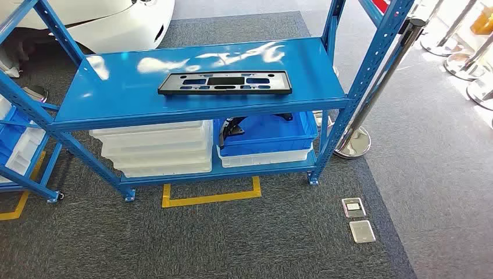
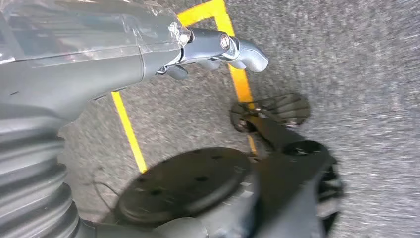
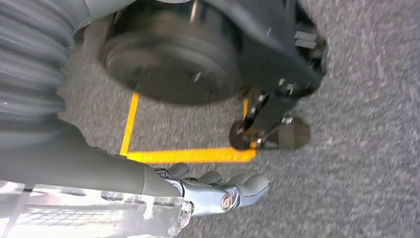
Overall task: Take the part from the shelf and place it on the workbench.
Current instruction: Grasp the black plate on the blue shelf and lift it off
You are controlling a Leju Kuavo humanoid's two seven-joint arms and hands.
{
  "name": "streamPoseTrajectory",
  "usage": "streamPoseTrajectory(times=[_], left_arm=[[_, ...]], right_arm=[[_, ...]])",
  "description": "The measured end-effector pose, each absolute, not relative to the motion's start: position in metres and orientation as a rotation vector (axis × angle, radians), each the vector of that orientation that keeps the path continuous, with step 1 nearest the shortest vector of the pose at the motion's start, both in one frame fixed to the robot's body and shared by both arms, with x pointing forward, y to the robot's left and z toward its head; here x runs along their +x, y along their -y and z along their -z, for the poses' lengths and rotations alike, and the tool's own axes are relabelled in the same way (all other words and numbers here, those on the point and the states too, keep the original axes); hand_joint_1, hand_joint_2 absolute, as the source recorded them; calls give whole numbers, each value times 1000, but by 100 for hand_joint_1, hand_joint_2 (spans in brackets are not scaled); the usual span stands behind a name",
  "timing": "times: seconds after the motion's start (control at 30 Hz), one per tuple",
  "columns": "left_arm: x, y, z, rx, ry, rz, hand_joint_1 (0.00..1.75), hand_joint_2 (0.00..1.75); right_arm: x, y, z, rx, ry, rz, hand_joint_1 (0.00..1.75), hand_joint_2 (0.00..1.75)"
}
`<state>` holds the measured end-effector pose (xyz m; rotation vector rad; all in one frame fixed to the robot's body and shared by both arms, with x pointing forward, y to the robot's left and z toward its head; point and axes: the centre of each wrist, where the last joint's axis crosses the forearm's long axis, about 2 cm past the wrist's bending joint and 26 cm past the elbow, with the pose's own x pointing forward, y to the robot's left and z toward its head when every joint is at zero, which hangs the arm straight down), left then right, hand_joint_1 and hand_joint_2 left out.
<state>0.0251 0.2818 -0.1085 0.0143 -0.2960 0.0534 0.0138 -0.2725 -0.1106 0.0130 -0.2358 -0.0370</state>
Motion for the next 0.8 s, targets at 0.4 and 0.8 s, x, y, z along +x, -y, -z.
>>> streamPoseTrajectory(times=[0.4, 0.8], left_arm=[[49, -256, 105, 31, 330, -147, 0, 175], [76, -223, 98, 32, 371, -195, 0, 0]], right_arm=[[41, 234, 105, 24, 255, 107, 0, 175], [57, 217, 101, -11, 238, 183, 0, 0]])
